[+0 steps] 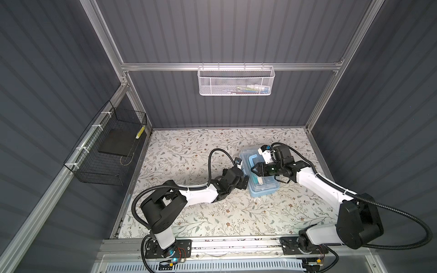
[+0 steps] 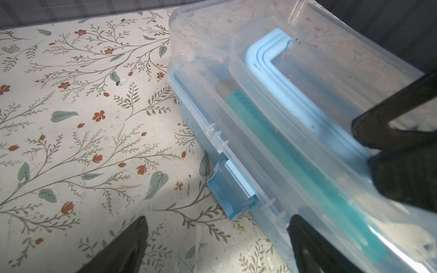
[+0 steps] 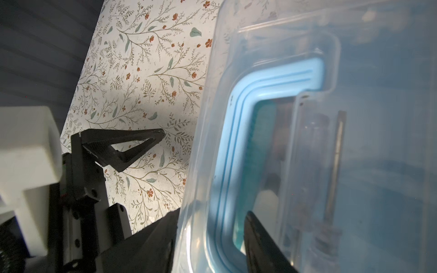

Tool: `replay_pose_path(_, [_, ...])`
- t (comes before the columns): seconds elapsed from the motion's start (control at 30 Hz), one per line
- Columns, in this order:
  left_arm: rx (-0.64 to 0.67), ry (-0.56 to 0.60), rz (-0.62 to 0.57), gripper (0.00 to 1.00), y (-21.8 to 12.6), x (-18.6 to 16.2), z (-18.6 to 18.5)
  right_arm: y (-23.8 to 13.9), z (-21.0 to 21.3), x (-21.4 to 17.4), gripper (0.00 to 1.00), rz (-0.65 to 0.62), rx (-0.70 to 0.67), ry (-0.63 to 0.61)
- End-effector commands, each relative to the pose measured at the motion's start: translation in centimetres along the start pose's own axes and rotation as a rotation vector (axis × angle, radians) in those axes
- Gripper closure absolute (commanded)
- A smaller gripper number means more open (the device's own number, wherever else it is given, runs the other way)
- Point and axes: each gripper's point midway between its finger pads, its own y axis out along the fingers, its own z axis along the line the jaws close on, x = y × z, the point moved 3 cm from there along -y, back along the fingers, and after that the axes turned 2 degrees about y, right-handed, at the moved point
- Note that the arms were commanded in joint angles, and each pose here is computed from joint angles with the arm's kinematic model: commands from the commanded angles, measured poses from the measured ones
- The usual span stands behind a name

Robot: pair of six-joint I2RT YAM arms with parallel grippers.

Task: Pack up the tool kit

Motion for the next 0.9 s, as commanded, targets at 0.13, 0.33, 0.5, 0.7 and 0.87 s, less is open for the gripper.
replay_pose_path(0.13, [-0.004, 0.097, -0.027, 0.06, -1.4, 0.7, 0.1, -0.9, 0.0, -0.5, 0.47, 0.037, -0.031, 0.061])
replay_pose_path(0.33, [-0.044, 0.136, -0.004, 0.05, -1.4, -1.7, 0.3, -1.0, 0.0, -0.2, 0.37, 0.014, -0.040, 0.097])
replay_pose_path(0.5, [-0.069, 0.171, 0.018, 0.06, -1.0, -3.1, 0.2, -0.3, -0.4, -0.3, 0.34, 0.030, -0.058, 0.127])
replay_pose_path(0.7, [-0.108, 0.185, 0.036, 0.06, 0.1, -4.1, 0.3, 0.3, 0.1, 0.0, 0.31, 0.018, -0.026, 0.125])
replay_pose_path(0.87, [-0.131, 0.202, 0.061, 0.06, 1.8, -4.9, 0.0, 0.6, 0.0, 0.2, 0.27, 0.012, -0.027, 0.130])
